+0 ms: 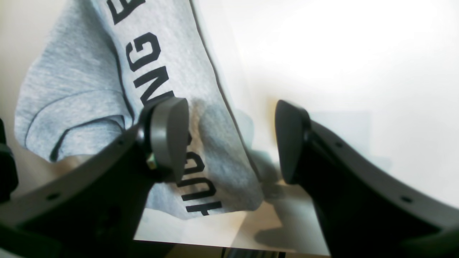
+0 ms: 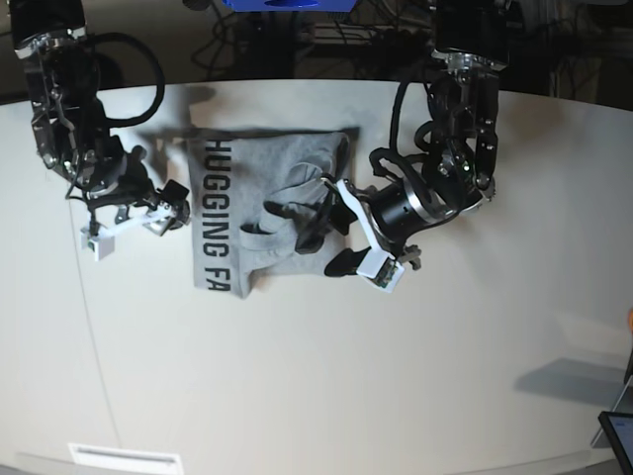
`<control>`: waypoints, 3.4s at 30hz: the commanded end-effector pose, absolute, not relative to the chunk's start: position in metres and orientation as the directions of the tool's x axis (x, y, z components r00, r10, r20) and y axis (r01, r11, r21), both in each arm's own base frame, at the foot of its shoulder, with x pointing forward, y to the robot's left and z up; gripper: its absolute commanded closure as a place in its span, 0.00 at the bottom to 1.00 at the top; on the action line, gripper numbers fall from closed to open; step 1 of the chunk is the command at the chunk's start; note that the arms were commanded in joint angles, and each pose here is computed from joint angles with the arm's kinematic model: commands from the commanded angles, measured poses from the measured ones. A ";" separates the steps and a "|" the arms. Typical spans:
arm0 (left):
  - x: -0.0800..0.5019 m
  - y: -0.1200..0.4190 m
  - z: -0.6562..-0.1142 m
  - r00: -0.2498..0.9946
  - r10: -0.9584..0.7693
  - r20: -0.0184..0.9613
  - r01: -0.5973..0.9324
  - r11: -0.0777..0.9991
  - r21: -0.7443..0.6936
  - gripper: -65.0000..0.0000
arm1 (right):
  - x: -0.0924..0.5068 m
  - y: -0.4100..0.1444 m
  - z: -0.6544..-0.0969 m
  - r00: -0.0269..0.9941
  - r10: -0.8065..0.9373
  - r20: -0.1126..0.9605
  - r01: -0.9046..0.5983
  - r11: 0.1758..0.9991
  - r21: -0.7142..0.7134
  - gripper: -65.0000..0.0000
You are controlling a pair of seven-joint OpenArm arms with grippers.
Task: Fold the T-shirt properly
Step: 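Grasp the loose fabric on the bundle with the left gripper and tuck it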
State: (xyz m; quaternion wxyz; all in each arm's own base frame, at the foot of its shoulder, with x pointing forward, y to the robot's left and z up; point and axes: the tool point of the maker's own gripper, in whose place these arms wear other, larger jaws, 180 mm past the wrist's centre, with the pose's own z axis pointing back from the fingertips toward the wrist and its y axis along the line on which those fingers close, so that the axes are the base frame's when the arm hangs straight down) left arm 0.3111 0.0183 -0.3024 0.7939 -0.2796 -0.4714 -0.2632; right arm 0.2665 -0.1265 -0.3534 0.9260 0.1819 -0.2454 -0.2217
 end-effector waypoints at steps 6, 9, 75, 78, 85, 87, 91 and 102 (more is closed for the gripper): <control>0.328 0.020 -0.302 0.416 -0.120 0.902 0.673 0.708 -0.216 0.51 | 0.275 -0.131 -0.344 0.765 -0.495 0.412 0.305 0.841 0.446 0.44; 0.330 0.015 -0.302 0.420 -0.107 0.901 0.671 0.705 -0.229 0.50 | 0.276 -0.131 -0.343 0.764 -0.495 0.415 0.303 0.842 0.446 0.44; 0.323 -0.034 -0.307 0.493 -0.108 0.863 0.697 0.643 -0.318 0.41 | 0.274 -0.130 -0.345 0.767 -0.495 0.407 0.305 0.841 0.448 0.44; 0.322 -0.034 -0.315 0.516 -0.110 0.849 0.687 0.645 -0.334 0.42 | 0.274 -0.129 -0.345 0.767 -0.496 0.406 0.305 0.840 0.449 0.44; 0.321 -0.035 -0.320 0.528 -0.111 0.842 0.684 0.644 -0.344 0.42 | 0.273 -0.129 -0.345 0.768 -0.496 0.405 0.306 0.840 0.449 0.44; 0.321 -0.035 -0.320 0.528 -0.111 0.842 0.684 0.644 -0.344 0.45 | 0.273 -0.129 -0.345 0.768 -0.496 0.405 0.306 0.840 0.449 0.44; 0.321 -0.034 -0.320 0.528 -0.110 0.842 0.683 0.645 -0.344 0.90 | 0.273 -0.129 -0.345 0.768 -0.496 0.405 0.306 0.840 0.449 0.44; 0.324 -0.030 -0.317 0.524 -0.102 0.846 0.675 0.655 -0.339 1.00 | 0.273 -0.129 -0.345 0.768 -0.496 0.405 0.306 0.840 0.449 0.44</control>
